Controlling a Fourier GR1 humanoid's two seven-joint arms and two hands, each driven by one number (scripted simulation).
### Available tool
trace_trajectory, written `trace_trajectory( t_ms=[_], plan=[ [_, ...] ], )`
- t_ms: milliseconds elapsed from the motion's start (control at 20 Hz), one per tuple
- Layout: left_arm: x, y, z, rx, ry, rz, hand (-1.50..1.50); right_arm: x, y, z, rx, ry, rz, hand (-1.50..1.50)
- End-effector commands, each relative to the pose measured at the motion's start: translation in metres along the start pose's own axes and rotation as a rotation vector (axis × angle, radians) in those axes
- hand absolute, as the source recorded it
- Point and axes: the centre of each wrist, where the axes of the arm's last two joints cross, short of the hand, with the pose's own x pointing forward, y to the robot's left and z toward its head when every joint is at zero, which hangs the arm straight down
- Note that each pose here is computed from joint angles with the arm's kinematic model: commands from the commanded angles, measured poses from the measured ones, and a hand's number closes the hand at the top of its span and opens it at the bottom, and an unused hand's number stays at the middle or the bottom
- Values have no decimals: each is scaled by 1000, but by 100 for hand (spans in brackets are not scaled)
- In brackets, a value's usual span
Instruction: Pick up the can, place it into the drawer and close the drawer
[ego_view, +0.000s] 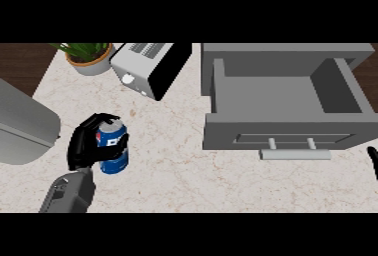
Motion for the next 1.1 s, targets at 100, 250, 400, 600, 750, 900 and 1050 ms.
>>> trace_trajectory(
  t_ms=[100, 250, 400, 600, 750, 900, 1050],
  plan=[
    [38, -15, -25, -55, -26, 1, 150, -2, 4, -5, -11, -18, -1, -150],
    [62, -47, -11, -123, -49, -3, 150, -1, -6, 2, -23, -10, -4, -150],
    [97, -70, -28, -125, -115, -25, 150, 1, -13, 5, 4, -5, 15, -150],
    [115, -106, -44, -141, -126, -61, 150, 9, -10, -1, -20, -12, 0, -150],
    [147, -125, -38, -189, -113, -26, 150, 7, 1, 0, -28, -3, -3, -150],
    [169, -157, -53, -205, -111, -41, 150, 3, -11, -7, -28, -35, -1, -150],
    [183, -172, -39, -256, -132, -61, 150, 8, -1, -4, -24, -14, 10, -150]
  ],
)
